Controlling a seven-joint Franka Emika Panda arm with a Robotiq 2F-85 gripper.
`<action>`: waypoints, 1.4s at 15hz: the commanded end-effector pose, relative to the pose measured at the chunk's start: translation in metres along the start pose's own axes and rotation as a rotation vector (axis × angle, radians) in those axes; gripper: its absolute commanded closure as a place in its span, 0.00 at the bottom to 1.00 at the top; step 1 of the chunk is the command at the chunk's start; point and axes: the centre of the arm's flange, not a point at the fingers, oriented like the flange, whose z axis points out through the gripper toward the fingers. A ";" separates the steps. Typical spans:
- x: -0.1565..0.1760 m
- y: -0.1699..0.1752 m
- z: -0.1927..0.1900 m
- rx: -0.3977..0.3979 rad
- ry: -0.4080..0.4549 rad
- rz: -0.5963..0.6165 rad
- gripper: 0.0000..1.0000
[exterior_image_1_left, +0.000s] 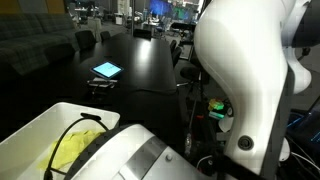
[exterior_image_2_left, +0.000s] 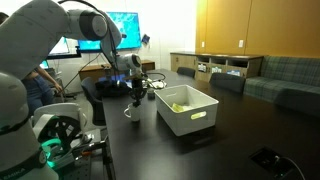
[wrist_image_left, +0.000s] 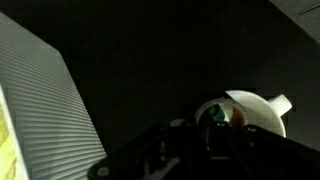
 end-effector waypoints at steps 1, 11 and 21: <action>0.018 -0.003 -0.006 -0.065 -0.038 0.010 0.81; -0.014 -0.002 -0.045 -0.097 0.009 0.010 0.10; -0.111 0.084 -0.061 -0.025 0.027 0.230 0.00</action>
